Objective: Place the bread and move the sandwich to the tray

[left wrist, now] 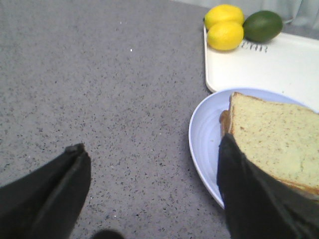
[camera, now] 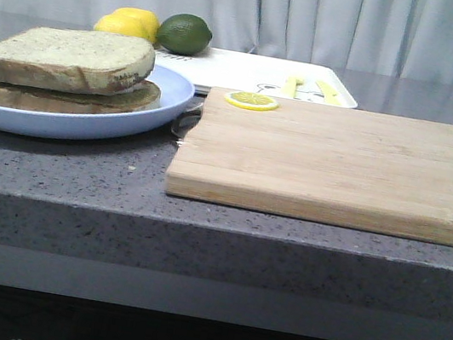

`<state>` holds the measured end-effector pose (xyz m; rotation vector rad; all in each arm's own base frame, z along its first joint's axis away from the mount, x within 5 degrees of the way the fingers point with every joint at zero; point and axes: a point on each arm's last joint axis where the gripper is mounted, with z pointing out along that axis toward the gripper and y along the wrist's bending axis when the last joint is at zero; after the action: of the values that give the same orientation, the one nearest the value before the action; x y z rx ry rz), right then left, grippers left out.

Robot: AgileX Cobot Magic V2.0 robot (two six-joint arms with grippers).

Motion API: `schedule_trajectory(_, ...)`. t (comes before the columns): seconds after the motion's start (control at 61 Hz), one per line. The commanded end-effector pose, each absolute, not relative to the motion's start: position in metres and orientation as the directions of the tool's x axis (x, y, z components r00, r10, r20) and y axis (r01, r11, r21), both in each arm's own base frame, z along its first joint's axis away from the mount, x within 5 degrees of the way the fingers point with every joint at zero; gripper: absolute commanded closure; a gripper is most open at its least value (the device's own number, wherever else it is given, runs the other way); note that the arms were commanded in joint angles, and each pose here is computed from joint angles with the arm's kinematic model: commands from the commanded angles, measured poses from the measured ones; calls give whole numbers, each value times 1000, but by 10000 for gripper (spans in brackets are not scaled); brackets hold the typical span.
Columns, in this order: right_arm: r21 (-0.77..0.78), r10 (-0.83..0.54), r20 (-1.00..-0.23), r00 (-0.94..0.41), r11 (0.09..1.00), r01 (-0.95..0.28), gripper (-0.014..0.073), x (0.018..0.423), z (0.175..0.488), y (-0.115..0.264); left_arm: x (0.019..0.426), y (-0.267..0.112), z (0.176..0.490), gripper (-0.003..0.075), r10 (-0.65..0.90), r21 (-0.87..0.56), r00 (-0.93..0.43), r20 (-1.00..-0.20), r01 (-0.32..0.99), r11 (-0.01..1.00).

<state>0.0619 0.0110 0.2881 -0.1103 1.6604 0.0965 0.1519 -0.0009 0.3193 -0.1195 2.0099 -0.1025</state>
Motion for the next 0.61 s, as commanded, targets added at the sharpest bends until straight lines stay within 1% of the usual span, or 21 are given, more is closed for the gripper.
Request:
schedule_trajectory(0.0,-6,-6,-1000,0,995,-103,673,62,303,9,177,-2,337,207,-132,-131,-439,-889,-33,991)
schedule_trajectory(0.115,-6,-6,-1000,0,995,-103,673,62,303,9,213,-2,332,207,-92,-97,-573,-814,-23,995)
schedule_trajectory(0.197,-6,-6,-1000,0,995,-103,673,62,303,9,240,-2,327,207,-89,-95,-637,-766,-25,995)
schedule_trajectory(0.426,-6,-6,-1000,0,995,-103,673,62,303,9,284,-19,315,207,-18,-71,-705,-709,46,996)
schedule_trajectory(0.59,-6,-6,-1000,0,995,-103,673,62,303,9,304,-28,306,207,3,-71,-735,-678,70,995)
